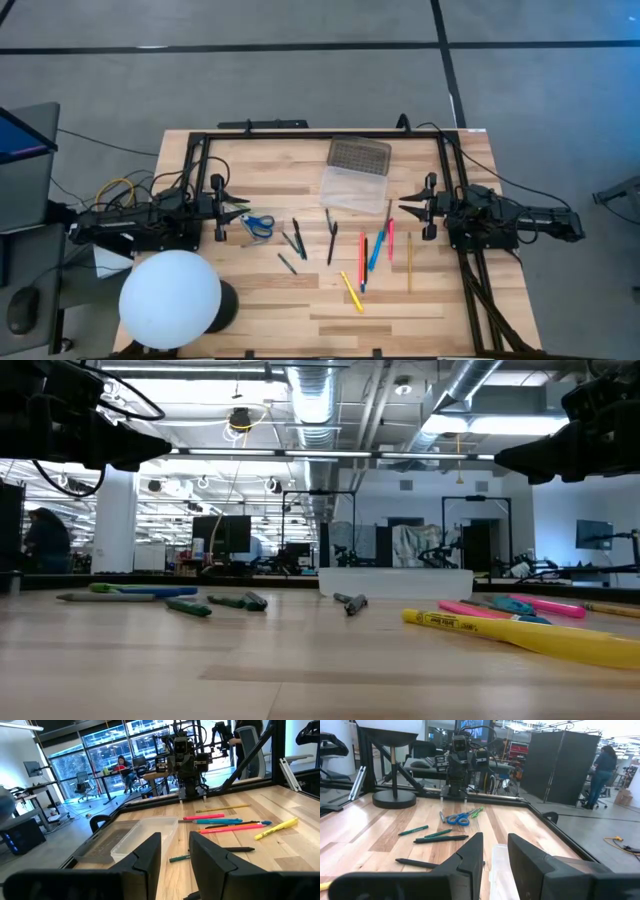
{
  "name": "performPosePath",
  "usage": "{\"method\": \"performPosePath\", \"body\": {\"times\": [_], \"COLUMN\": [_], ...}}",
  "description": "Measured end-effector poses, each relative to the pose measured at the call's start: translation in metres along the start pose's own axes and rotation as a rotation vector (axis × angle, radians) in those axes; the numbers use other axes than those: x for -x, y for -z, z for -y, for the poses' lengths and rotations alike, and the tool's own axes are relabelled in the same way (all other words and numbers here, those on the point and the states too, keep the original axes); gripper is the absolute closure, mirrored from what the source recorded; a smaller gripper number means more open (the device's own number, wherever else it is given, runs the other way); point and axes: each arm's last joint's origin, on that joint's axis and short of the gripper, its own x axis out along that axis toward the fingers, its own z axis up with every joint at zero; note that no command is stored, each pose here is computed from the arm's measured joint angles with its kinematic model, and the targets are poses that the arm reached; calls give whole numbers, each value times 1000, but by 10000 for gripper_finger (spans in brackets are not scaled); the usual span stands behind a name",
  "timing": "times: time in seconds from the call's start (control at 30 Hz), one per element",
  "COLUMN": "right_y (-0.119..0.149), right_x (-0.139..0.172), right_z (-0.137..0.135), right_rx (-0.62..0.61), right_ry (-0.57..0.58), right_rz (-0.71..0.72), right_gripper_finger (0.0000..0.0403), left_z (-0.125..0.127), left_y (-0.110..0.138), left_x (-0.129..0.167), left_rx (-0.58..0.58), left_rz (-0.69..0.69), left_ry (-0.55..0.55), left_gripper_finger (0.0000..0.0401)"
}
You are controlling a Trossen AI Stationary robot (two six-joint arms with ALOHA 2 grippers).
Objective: Pick & place school supplies into a supply box
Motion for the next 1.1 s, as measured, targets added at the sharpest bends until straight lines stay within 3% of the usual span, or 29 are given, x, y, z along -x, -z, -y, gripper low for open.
{"method": "performPosePath", "body": {"times": [0.5, 0.8, 0.97, 1.1], "right_y": [0, -7, -10, -11], "right_x": [0, 0, 0, 1], "right_z": [0, 1, 2, 2], "right_rx": [0, -4, -177, -156], "right_ry": [0, 16, 13, 11], "right_rz": [1, 73, 111, 114], "right_gripper_finger": [317, 317, 317, 317], "left_z": [0, 0, 0, -1], "left_y": [0, 0, 0, -4], "left_x": [0, 0, 0, 0], "left_rx": [69, 163, 233, 237], "left_rz": [0, 0, 3, 44], "left_ry": [0, 0, 2, -3], "left_gripper_finger": [305, 305, 305, 305]}}
